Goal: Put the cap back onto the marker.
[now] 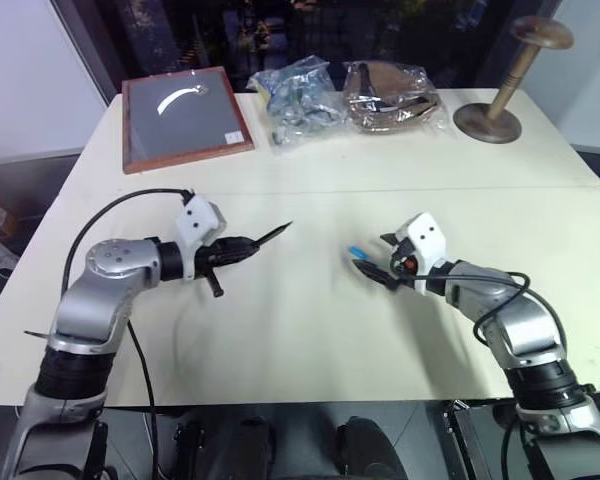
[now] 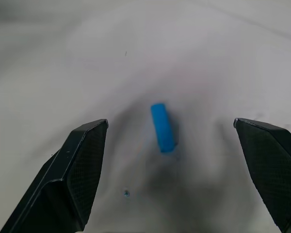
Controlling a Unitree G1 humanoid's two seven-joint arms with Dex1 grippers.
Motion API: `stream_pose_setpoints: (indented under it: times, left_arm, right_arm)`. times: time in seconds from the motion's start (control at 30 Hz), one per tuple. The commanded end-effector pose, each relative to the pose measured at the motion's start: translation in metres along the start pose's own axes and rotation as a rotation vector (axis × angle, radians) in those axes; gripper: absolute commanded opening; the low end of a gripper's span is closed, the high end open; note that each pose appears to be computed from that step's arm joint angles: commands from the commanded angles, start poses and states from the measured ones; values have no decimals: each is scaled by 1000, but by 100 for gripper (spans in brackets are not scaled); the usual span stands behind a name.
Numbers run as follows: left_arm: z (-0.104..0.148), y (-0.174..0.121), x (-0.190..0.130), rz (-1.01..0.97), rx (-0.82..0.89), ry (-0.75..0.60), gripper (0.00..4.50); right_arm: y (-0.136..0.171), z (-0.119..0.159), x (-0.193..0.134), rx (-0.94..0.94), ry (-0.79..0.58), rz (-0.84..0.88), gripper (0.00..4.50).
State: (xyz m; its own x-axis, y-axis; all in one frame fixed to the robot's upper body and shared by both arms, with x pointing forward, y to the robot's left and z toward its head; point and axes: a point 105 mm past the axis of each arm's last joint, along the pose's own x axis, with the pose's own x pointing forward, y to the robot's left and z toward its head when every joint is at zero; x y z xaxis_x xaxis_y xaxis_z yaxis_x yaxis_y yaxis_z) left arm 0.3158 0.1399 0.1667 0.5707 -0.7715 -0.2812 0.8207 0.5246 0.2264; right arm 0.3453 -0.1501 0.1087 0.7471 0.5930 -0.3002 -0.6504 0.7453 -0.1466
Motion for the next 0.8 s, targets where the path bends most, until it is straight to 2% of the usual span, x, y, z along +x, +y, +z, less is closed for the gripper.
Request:
stream_pose_setpoints:
  times: [0.03,0.5,0.63,0.77,0.8]
  left_arm:
    - [11,2,-10,41,33,-26,1]
    - [8,1,-13,54,33,-12,1]
    - [9,1,-11,50,34,-15,0]
    - [9,1,-11,46,40,-14,0]
    - [9,1,-11,46,40,-14,0]
  right_arm:
    - [1,4,7,-30,-28,16,432]
    - [0,-10,22,-12,-15,15,432]
    - [0,-15,20,-15,-1,18,245]
    - [0,-18,18,-16,8,17,28]
    - [0,-19,18,-16,11,17,1]
